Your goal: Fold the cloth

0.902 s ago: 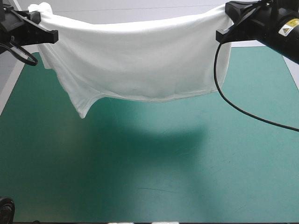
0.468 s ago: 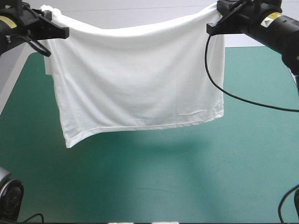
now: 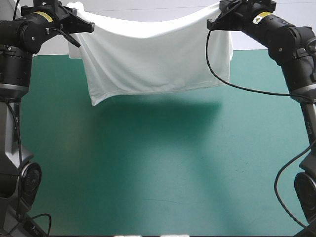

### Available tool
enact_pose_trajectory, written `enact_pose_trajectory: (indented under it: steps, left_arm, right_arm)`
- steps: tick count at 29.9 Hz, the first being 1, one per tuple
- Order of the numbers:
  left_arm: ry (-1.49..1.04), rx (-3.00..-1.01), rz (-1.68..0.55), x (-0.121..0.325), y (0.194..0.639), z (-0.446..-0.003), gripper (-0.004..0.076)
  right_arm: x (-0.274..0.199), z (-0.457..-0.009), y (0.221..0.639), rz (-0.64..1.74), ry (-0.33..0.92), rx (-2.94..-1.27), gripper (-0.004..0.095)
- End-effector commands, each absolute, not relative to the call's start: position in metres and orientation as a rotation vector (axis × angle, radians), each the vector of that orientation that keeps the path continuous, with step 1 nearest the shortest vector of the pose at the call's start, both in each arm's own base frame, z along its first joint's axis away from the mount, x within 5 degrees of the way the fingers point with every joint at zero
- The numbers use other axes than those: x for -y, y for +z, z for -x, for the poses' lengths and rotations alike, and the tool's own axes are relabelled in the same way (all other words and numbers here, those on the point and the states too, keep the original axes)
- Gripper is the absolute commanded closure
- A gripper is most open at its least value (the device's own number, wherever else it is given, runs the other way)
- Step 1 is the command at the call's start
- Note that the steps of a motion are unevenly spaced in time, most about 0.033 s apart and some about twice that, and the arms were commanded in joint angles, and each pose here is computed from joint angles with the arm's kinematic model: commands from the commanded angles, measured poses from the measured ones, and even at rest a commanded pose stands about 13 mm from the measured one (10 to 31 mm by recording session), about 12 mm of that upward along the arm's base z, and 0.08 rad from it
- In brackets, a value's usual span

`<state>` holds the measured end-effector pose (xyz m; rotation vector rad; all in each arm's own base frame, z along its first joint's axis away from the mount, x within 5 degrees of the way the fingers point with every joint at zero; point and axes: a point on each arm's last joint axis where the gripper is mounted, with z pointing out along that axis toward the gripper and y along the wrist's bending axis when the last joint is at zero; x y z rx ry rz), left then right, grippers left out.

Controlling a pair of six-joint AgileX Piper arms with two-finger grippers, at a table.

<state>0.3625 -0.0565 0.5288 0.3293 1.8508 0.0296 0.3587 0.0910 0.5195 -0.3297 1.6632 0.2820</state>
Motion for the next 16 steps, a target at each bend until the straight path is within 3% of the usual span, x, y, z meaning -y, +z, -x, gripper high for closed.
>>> enact_pose_trajectory:
  steps: [1,10,16]
  left_arm:
    - [0.025,-1.776,-0.318,0.057,0.545,-0.352,0.0705]
    - [0.027,-2.335,-0.446,0.062,0.452,-0.384,0.0705]
    - [-0.061,-2.604,-0.491,0.063,0.386,-0.358,0.0705]
  right_arm:
    - [-0.086,-0.349,0.532,0.322,0.248,-1.651,0.0925]
    - [-0.092,-0.367,0.448,0.401,0.264,-2.241,0.0925]
    - [-0.090,-0.343,0.388,0.437,0.312,-2.541,0.0924]
